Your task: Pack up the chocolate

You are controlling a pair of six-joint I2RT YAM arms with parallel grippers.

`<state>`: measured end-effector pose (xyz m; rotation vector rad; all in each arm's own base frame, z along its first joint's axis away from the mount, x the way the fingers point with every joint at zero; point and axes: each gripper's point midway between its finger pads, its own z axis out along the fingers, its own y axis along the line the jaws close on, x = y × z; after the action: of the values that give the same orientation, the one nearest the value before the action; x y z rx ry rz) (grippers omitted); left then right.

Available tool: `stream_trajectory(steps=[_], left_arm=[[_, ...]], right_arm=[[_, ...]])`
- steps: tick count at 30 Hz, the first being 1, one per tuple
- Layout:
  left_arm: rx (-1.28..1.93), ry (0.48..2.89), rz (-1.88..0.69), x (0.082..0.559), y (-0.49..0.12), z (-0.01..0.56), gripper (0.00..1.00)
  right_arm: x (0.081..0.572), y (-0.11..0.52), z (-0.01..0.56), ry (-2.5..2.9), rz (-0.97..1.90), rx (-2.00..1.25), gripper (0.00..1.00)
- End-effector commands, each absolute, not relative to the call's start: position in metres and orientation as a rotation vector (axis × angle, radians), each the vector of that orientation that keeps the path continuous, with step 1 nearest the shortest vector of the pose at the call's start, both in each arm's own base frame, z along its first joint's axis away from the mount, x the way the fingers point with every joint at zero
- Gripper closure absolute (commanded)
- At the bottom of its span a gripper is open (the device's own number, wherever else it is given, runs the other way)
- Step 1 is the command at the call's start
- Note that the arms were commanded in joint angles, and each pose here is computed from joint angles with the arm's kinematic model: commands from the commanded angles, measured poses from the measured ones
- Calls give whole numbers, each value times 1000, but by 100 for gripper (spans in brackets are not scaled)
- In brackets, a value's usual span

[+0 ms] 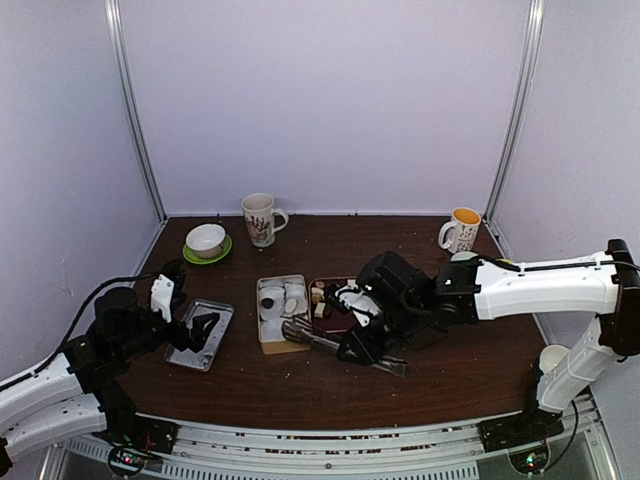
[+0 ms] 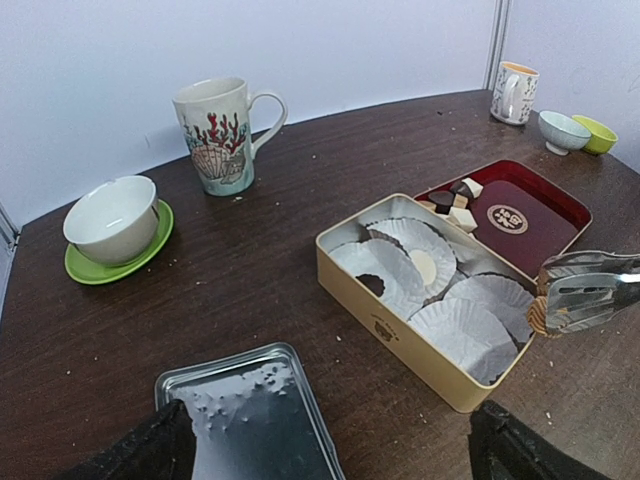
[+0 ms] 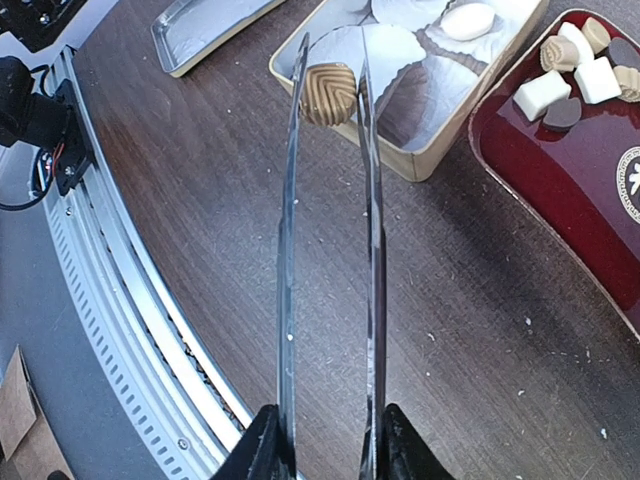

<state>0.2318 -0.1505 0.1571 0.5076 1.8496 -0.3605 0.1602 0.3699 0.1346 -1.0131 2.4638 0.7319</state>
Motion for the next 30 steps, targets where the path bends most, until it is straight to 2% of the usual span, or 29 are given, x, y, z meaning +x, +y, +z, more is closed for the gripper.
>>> stream_trajectory(steps=[1, 30], left_arm=[[487, 1792, -382, 235, -153, 172, 2], [492, 1796, -382, 236, -154, 171, 2]], right_arm=[[171, 378, 150, 2408, 711, -991, 68], [188, 364, 127, 2457, 514, -951, 65]])
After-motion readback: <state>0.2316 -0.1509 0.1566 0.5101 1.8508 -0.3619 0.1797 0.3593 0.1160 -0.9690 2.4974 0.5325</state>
